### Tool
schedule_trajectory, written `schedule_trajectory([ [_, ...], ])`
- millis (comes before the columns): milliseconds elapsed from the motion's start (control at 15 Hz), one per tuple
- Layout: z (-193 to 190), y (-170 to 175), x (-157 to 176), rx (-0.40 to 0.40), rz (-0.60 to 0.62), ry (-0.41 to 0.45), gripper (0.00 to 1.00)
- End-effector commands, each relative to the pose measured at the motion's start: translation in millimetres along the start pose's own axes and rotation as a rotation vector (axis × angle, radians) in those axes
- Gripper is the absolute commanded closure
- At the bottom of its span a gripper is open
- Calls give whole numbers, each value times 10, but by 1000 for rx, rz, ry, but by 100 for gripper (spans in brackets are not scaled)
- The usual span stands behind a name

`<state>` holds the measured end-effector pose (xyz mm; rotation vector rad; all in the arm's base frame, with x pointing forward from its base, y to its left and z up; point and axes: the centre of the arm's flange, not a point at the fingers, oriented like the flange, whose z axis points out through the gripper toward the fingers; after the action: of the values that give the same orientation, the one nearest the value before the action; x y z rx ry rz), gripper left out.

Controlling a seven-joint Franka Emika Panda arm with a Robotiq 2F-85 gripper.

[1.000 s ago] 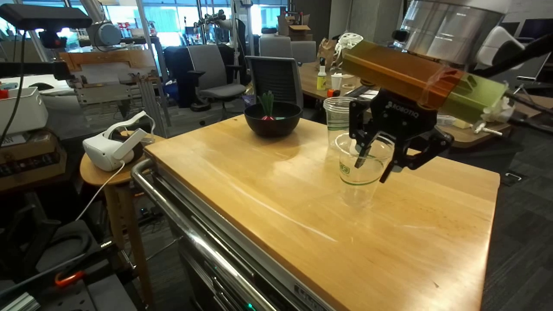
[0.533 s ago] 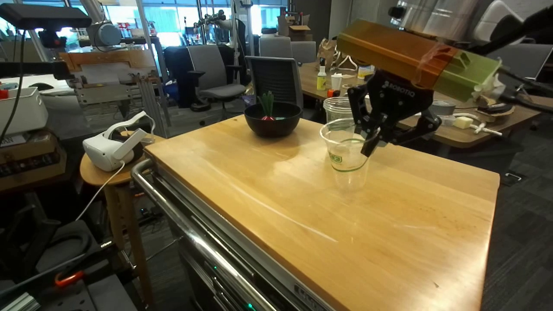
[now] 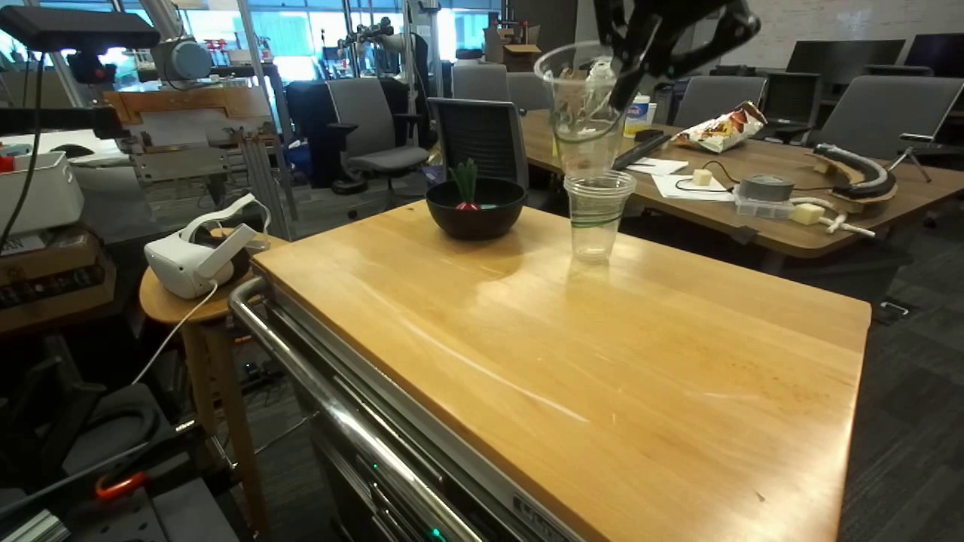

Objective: Stack the cups then put the radish toy and the green block on the table

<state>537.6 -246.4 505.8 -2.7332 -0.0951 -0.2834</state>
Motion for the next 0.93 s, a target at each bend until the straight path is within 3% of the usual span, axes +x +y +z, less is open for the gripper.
schedule_trajectory([
  [0, -271, -342, 443, 9, -47, 32, 99],
  [333, 66, -685, 1080, -94, -65, -27, 99],
  [533, 306, -665, 1336, -185, -47, -82, 99],
  [867, 471, -546, 1589, -269, -62, -130, 99],
])
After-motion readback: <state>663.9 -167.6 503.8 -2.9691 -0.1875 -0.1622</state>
